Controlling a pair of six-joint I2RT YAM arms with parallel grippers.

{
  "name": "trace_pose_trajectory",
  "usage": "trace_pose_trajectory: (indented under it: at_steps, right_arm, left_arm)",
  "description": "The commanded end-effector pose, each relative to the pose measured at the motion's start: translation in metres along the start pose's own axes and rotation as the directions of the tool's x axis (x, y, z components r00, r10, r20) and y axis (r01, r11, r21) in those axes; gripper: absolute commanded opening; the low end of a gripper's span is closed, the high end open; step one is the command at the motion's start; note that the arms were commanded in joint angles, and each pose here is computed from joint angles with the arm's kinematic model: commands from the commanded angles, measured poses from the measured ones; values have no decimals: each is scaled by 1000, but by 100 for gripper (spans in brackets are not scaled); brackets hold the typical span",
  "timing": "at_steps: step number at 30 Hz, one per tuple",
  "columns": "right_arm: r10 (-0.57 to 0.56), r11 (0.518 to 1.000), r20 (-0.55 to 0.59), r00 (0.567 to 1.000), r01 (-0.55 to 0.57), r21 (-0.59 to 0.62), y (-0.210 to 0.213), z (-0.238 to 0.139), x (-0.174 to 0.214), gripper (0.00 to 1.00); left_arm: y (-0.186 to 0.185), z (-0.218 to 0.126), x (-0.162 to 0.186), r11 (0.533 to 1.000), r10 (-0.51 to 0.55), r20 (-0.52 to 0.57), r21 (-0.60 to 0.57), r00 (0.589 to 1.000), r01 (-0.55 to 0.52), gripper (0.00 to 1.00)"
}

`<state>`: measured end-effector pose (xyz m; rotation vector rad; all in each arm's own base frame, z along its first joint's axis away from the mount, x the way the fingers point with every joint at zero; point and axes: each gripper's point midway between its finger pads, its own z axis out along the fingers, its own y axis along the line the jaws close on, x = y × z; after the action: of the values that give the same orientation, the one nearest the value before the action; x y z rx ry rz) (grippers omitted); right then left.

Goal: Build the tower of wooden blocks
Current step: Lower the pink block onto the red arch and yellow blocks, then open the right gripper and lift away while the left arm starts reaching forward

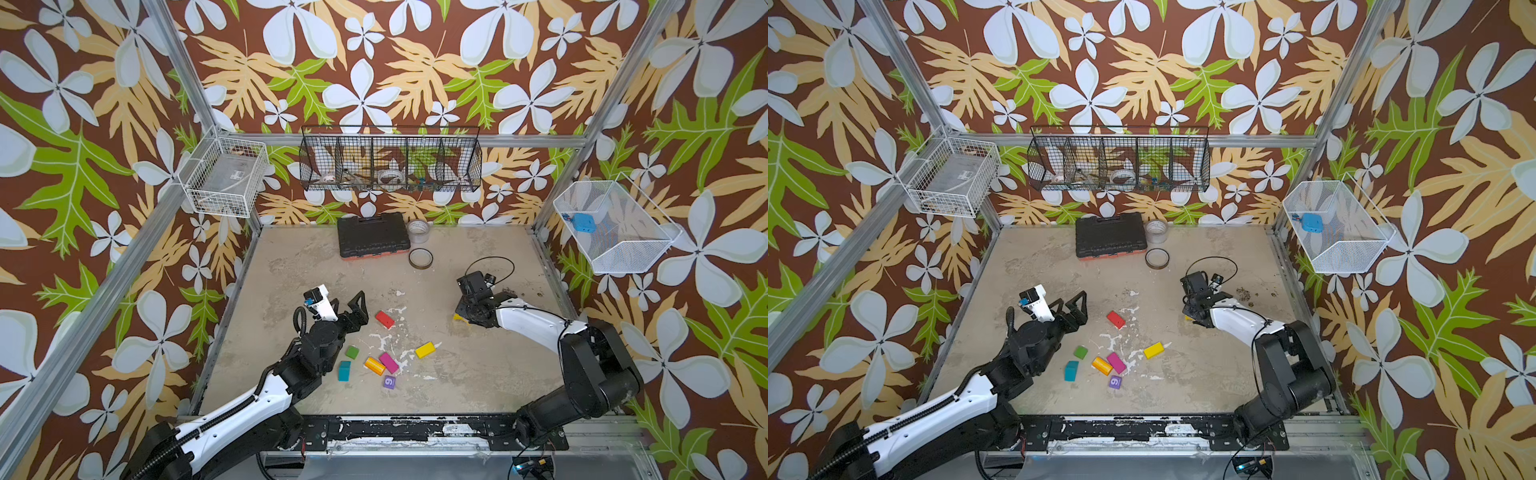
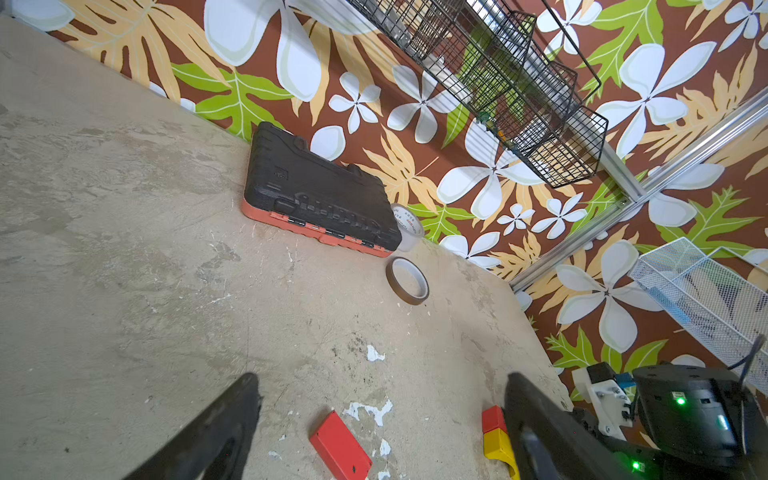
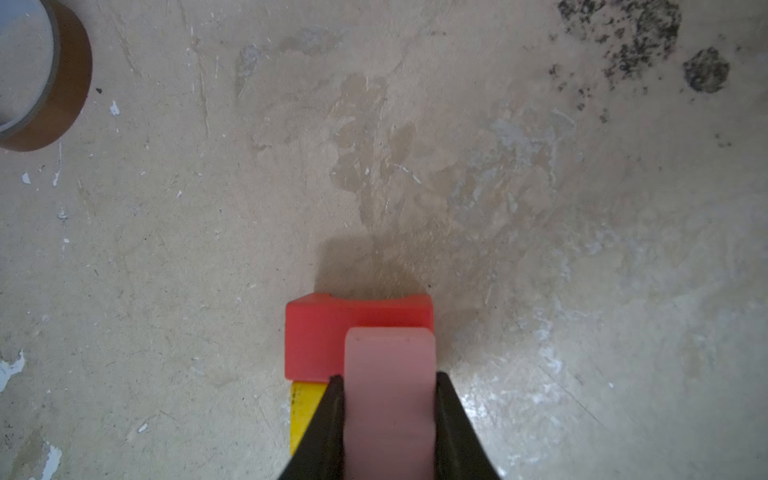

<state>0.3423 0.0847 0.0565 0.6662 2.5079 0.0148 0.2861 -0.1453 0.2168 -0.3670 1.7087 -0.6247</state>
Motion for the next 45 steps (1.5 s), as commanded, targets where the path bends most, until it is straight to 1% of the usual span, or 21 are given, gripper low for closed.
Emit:
trace_pose_trajectory:
  at_steps: [1, 13, 21, 42, 45]
  right_arm:
    - [-8, 1000, 19, 1000, 8, 15, 0, 0, -5, 29]
    - [-25, 999, 6, 1000, 25, 43, -1, 7, -4, 40]
    - [-21, 998, 19, 1000, 20, 62, -6, 3, -6, 41]
    - [-20, 998, 20, 1000, 19, 61, -6, 3, -6, 41]
    - [-22, 998, 29, 999, 21, 51, -5, -2, -9, 43]
  left_arm:
    - [-3, 0, -8, 1000, 3, 26, 1, 1000, -3, 93]
    - [-2, 0, -7, 1000, 6, 25, -1, 1000, -6, 93]
    - [-3, 1, -7, 1000, 4, 22, 3, 1000, -5, 93]
    - [-3, 1, -6, 1000, 6, 20, 2, 1000, -6, 93]
    - [-3, 1, -6, 1000, 5, 21, 4, 1000, -5, 93]
